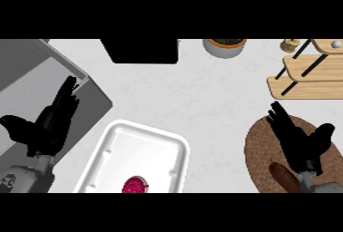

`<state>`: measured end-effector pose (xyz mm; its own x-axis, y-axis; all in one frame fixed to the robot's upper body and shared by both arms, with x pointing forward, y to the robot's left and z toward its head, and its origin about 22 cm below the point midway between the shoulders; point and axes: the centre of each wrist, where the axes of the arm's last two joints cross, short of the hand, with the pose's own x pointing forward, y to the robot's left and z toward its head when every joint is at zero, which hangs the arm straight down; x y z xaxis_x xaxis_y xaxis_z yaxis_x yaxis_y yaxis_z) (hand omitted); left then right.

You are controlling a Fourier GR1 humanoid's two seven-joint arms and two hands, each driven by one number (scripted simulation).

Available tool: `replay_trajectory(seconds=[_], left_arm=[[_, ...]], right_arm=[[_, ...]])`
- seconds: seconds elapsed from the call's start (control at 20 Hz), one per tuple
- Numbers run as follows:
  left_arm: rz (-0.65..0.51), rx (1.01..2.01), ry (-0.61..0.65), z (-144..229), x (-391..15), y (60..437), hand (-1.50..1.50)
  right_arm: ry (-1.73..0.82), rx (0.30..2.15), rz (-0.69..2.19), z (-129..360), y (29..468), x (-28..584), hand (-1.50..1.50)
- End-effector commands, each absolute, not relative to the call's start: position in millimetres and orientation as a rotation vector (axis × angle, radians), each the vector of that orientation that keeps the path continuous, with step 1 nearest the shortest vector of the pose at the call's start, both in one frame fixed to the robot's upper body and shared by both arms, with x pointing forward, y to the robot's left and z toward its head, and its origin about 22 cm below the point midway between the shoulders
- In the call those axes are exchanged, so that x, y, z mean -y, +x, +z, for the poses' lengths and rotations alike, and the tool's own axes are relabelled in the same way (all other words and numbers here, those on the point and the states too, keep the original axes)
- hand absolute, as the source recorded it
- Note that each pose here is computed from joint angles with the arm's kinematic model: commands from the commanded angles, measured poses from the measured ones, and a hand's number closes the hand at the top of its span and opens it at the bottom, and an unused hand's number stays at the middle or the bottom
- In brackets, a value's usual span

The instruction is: Pick the bell pepper from the placemat and place it in the tiered shelf

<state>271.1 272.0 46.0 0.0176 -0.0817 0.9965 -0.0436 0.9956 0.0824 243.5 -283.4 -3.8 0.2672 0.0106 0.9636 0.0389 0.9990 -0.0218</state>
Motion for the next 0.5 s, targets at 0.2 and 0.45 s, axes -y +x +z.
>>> replay_trajectory(seconds=[0.2,0.45], left_arm=[[-0.180,1.633,0.187,49,-257,268,0.00],[-0.185,1.630,0.141,56,-261,268,0.00]], right_arm=[[-0.124,1.681,-0.004,65,259,382,-1.50],[-0.656,1.531,-0.001,50,232,435,1.50]])
